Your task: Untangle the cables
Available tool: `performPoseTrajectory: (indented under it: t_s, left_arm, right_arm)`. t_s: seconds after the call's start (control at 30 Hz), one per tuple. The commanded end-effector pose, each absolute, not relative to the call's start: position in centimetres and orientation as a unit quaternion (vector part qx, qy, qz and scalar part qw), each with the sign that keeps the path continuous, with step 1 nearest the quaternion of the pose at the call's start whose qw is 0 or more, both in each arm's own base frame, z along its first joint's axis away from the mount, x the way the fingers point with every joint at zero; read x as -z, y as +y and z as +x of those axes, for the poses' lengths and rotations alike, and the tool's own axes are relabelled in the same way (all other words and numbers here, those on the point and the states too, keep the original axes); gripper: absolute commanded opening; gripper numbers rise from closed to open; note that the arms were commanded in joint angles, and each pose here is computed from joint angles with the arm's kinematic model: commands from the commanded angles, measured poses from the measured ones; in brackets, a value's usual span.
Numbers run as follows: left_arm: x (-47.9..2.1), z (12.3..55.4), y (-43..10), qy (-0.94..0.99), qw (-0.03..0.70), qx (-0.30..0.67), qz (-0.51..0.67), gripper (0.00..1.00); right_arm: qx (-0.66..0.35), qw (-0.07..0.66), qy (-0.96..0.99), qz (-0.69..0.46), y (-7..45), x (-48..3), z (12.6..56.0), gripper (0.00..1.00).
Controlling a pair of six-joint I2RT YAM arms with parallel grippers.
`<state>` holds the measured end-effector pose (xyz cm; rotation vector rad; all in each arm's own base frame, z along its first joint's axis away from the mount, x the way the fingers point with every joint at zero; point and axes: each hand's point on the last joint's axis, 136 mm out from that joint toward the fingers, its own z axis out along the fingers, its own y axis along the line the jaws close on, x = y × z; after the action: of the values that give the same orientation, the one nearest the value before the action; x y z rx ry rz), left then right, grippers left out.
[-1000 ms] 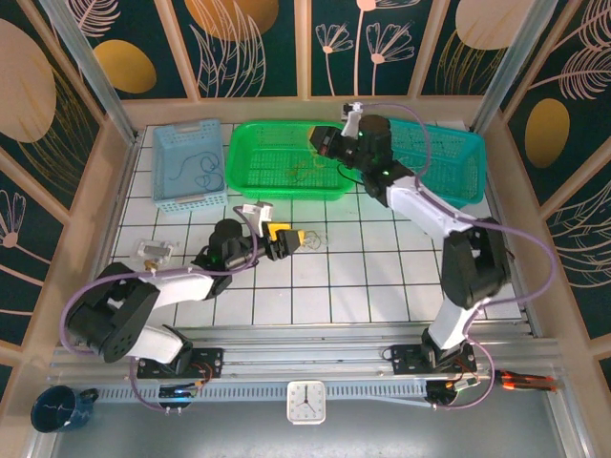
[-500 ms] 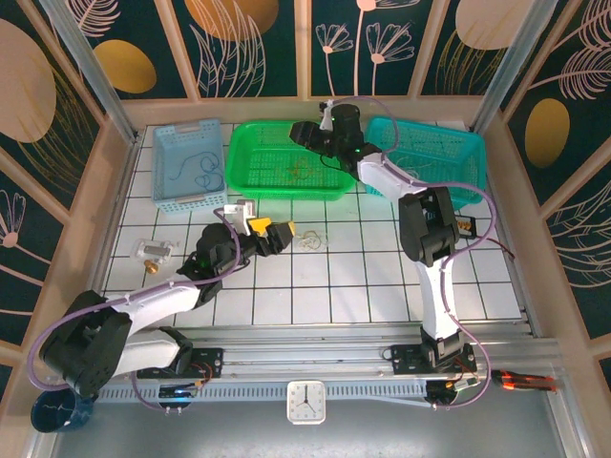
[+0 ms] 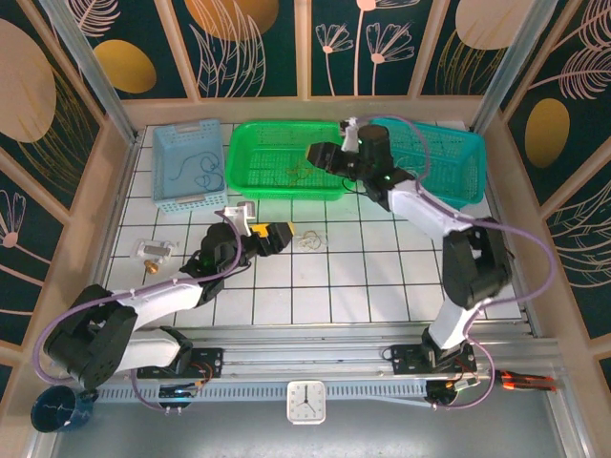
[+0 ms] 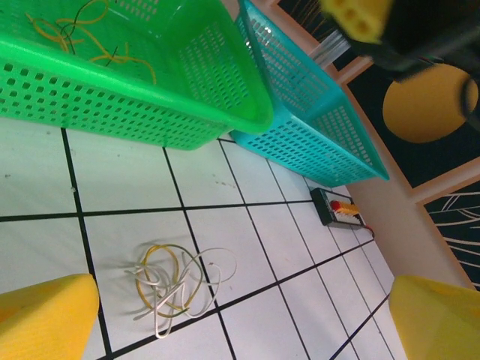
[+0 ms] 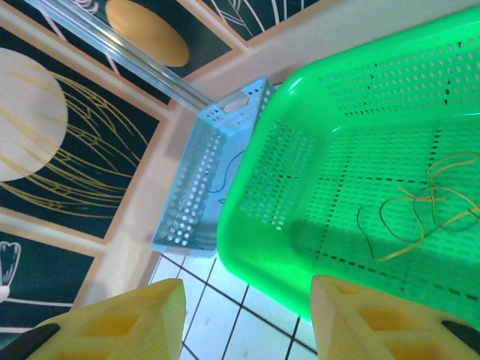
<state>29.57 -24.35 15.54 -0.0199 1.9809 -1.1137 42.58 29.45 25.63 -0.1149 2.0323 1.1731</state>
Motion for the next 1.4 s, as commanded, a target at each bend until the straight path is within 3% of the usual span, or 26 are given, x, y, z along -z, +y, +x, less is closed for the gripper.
performPoseTrajectory:
  t_s: [0.0, 0.3, 0.5, 0.97, 1.37]
  left_arm:
    - [-16.3, 30.2, -25.0, 0.786, 0.417, 0.456, -0.011, 0.99]
    - [-15.6, 30.7, -25.5, 0.796, 0.402, 0.452, -0.011, 0.99]
    - [-15.3, 31.0, -26.0, 0.798, 0.394, 0.456, -0.009, 0.99]
    - [-14.8, 30.8, -26.1, 0.799, 0.384, 0.462, -0.010, 0.99]
    - [-15.0, 30.7, -26.2, 0.797, 0.383, 0.466, -0.010, 0.99]
  right_arm:
    - [-0.438, 0.402, 0.802, -0.054, 28.2, -24.9, 40.2, 0.47]
    - [-0.340, 0.356, 0.868, -0.064, 26.4, -16.8, 33.2, 0.46]
    - [-0.308, 0.318, 0.894, -0.076, 26.2, -11.6, 30.7, 0.45]
    - [-0.276, 0.296, 0.911, -0.082, 25.2, -7.3, 31.3, 0.31]
    - [-0.280, 0.286, 0.913, -0.082, 25.7, -5.4, 33.0, 0.28]
